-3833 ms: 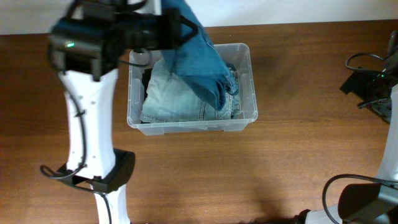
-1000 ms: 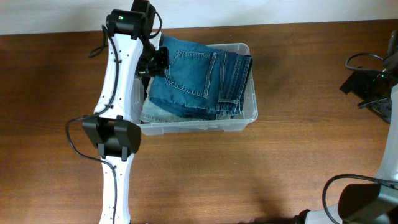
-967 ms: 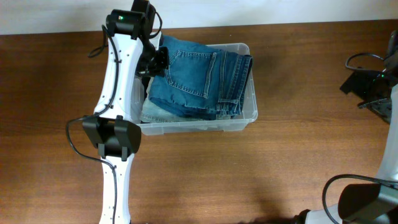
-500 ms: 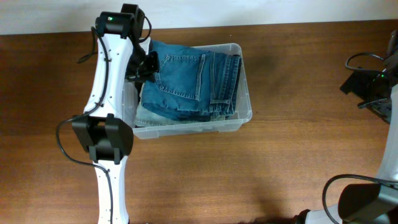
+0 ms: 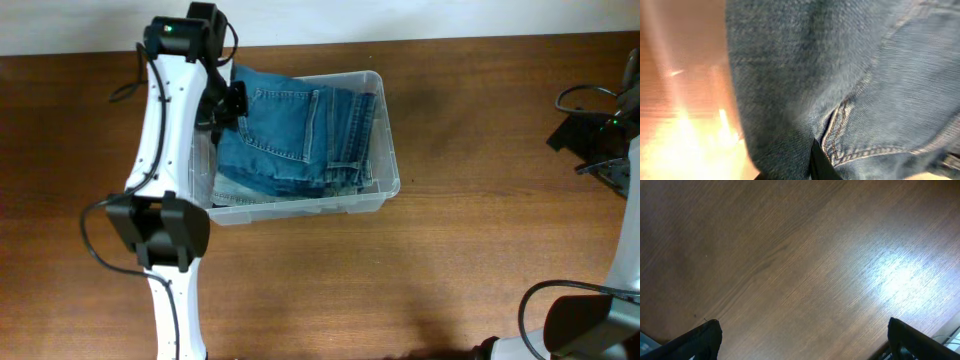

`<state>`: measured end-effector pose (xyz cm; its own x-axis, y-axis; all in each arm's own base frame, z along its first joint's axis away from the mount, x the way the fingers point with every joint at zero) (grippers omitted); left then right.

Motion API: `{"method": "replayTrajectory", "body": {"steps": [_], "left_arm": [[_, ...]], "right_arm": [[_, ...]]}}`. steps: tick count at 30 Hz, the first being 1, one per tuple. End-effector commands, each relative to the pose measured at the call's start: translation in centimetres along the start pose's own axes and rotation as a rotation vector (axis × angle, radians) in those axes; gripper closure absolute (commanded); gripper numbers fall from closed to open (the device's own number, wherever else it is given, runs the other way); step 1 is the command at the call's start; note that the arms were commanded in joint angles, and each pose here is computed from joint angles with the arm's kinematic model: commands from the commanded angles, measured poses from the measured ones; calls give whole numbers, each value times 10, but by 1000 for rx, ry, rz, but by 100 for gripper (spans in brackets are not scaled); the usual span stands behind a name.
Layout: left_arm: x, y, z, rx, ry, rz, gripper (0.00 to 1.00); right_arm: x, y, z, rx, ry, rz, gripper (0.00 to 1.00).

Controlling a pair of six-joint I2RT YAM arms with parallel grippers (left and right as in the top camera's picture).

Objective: Pack container
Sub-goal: 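Lower the dark-blue jeans onto the light-blue jeans in the bin, then lift the dark-blue jeans' edge and swing it toward the bin's right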

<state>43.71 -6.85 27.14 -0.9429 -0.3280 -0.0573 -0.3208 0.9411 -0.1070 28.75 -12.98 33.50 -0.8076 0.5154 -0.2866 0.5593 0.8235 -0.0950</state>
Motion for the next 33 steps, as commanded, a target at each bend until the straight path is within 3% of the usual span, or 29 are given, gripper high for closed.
{"method": "replayTrajectory", "body": {"steps": [1,8,10,12,13,14,15,18,23,24,25,26,30,33], "left_arm": [[18,17,-67,4,-178,-62,99],[24,17,-58,22,-107,-72,100],[25,19,-46,-3,-63,-74,95],[27,21,-33,-29,-19,-77,82],[28,22,-28,-44,-1,-78,69],[29,23,-22,-58,21,-79,47],[30,24,-18,-67,35,-80,46],[31,26,-13,-93,43,-81,46],[30,27,-13,-109,34,-80,63],[30,27,-13,-107,32,-79,74],[29,27,-13,-104,28,-76,96],[29,27,-13,-104,26,-76,99],[28,25,-26,-80,-10,-73,100],[28,17,-54,30,-72,-60,100]], "right_arm": [[2,-2,-4,0,-12,13,2],[2,-2,-4,0,-12,13,2],[2,-2,-4,0,-12,13,2],[2,-2,-4,0,-12,13,2],[2,-2,-4,0,-12,13,2],[2,-2,-4,0,-12,13,2],[2,-2,-4,0,-12,13,2],[2,-2,-4,0,-12,13,2],[2,-2,-4,0,-12,13,2],[2,-2,-4,0,-12,13,2],[2,-2,-4,0,-12,13,2],[2,-2,-4,0,-12,13,2],[2,-2,-4,0,-12,13,2],[2,-2,-4,0,-12,13,2]]}}
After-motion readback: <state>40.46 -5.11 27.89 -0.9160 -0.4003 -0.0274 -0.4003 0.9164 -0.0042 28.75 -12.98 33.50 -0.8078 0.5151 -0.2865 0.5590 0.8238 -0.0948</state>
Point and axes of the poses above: each gripper's point midway between its finger pads, its own z axis out along the fingers, its own y axis along the line the jaws close on, x = y × z, the point moved 10 cm from there along -z, back along the fingers, and after that the axes turned 14 degrees about -z, right-handed, at the moved point
